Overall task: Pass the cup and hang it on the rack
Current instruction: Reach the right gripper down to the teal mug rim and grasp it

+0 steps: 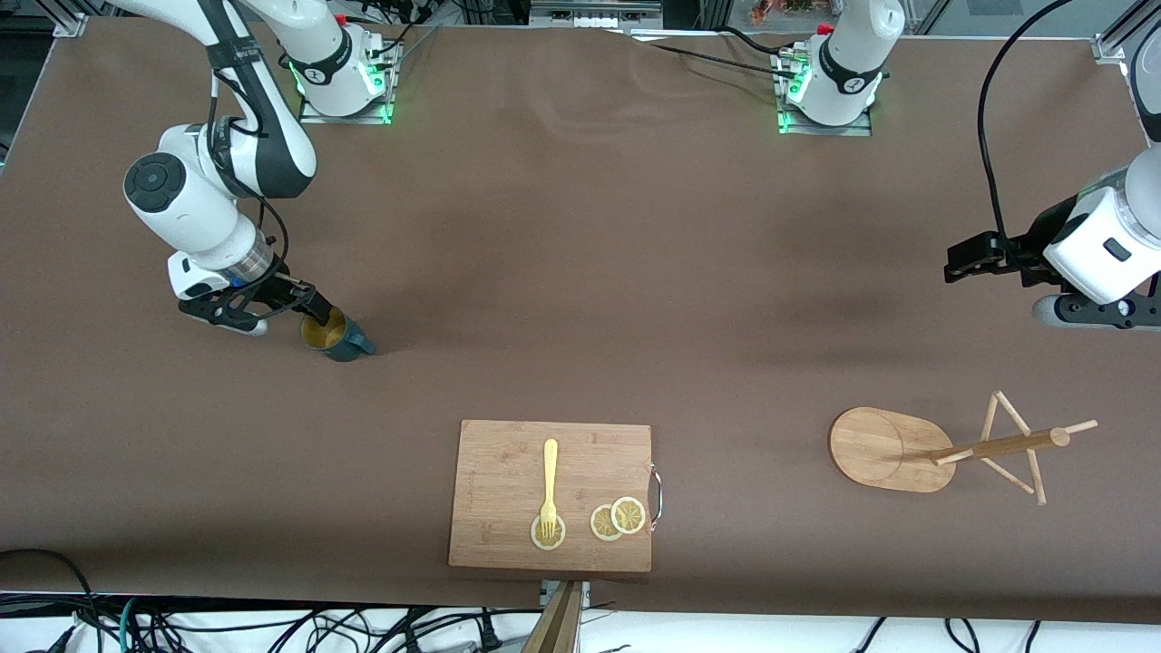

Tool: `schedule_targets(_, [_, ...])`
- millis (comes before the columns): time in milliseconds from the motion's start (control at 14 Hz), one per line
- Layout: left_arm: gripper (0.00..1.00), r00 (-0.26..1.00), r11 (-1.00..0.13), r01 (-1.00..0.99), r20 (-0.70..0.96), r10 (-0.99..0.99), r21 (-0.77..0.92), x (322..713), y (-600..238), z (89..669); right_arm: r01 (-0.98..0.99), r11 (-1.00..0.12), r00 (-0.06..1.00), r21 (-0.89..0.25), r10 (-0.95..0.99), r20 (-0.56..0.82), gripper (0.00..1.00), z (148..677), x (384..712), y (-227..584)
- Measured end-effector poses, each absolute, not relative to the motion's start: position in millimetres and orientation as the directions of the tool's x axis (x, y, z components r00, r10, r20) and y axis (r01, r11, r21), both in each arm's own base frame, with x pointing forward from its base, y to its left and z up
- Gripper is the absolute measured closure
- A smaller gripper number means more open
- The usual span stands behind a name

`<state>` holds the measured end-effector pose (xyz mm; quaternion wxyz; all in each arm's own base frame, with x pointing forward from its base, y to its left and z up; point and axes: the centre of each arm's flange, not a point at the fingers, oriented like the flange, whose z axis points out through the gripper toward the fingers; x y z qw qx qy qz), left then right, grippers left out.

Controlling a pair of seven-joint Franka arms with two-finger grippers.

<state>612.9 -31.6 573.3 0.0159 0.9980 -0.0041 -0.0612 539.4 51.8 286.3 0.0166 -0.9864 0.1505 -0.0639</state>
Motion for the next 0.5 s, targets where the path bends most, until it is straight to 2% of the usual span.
schedule_targets(142, [0.00, 0.992, -0.999, -0.006, -0.122, -0.010, 0.032, 612.9, -31.6, 573.3, -0.315, -0.948, 0.940, -0.048, -0.318, 0.124, 0.18, 274.6, 541.0, 40.2])
schedule_targets(285, [0.00, 0.992, -0.999, -0.006, -0.122, -0.010, 0.032, 612.9, -31.6, 573.3, -0.321, -0.946, 0.940, -0.040, -0.323, 0.113, 0.41, 263.0, 540.5, 37.1])
schedule_targets(427, [0.00, 0.992, -0.999, -0.006, -0.122, -0.010, 0.032, 612.9, -31.6, 573.3, -0.322, -0.946, 0.941, -0.034, -0.323, 0.102, 0.59, 253.2, 539.6, 37.2])
schedule_targets(498, [0.00, 0.992, -0.999, -0.006, -0.122, -0.010, 0.032, 612.9, -31.6, 573.3, -0.321, -0.946, 0.941, -0.032, -0.323, 0.097, 0.59, 250.4, 539.2, 37.3])
